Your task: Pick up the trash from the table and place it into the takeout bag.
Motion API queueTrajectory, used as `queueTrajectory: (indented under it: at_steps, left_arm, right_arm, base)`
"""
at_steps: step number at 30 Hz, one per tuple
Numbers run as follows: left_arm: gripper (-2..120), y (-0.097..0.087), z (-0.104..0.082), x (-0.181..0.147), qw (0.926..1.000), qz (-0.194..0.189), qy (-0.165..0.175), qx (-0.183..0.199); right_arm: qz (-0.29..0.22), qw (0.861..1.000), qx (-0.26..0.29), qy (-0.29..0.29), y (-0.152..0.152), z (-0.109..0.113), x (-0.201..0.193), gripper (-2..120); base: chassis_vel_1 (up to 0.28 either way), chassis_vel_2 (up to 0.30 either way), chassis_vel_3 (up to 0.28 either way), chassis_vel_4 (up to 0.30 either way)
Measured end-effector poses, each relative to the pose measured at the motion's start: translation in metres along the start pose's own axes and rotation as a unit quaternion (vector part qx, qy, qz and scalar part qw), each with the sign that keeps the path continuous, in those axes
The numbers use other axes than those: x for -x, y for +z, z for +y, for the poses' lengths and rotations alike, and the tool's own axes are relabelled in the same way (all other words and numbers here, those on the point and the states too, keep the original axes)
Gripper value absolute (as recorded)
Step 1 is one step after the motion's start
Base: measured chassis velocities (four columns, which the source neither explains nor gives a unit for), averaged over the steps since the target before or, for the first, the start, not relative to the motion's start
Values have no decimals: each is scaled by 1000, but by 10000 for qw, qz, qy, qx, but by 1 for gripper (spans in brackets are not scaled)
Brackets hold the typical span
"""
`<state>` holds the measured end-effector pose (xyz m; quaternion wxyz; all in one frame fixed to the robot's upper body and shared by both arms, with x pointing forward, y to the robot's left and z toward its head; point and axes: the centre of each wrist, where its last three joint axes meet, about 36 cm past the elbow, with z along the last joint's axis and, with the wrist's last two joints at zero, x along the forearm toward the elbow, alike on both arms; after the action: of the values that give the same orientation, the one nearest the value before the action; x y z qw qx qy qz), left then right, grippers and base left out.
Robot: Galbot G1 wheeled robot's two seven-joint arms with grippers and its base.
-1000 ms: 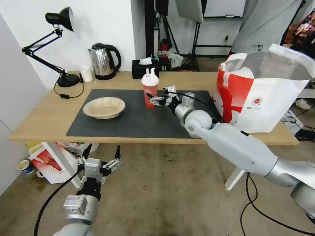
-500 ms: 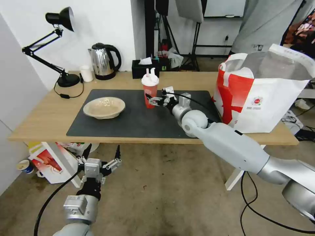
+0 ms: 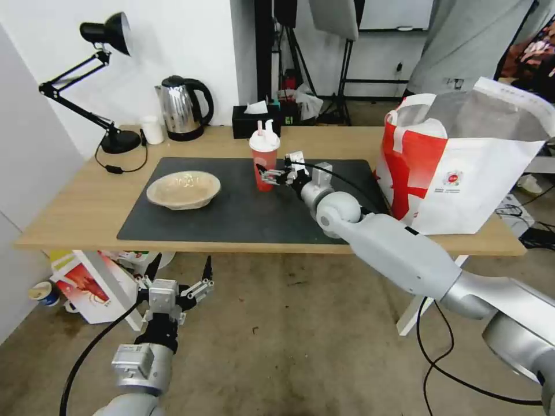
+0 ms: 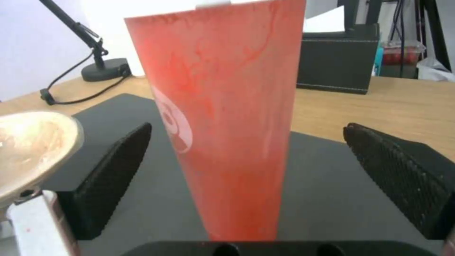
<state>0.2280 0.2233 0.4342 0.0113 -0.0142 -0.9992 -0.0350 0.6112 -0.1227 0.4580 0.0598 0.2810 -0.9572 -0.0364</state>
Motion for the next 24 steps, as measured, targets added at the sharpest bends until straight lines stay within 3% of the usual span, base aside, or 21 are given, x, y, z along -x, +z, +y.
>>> queueTrajectory:
  at_steps: [5, 24]
  left_arm:
    - [100, 0, 0, 0, 10000, 0, 0, 0]
    - [100, 0, 0, 0, 10000, 0, 0, 0]
  right_arm:
    - [-45, 10000, 63, -29, 1, 4, 4, 98]
    - [-93, 9995, 265, -168, 4, 4, 3, 44]
  base:
    - [0, 0, 0, 0]
    - [0, 0, 0, 0]
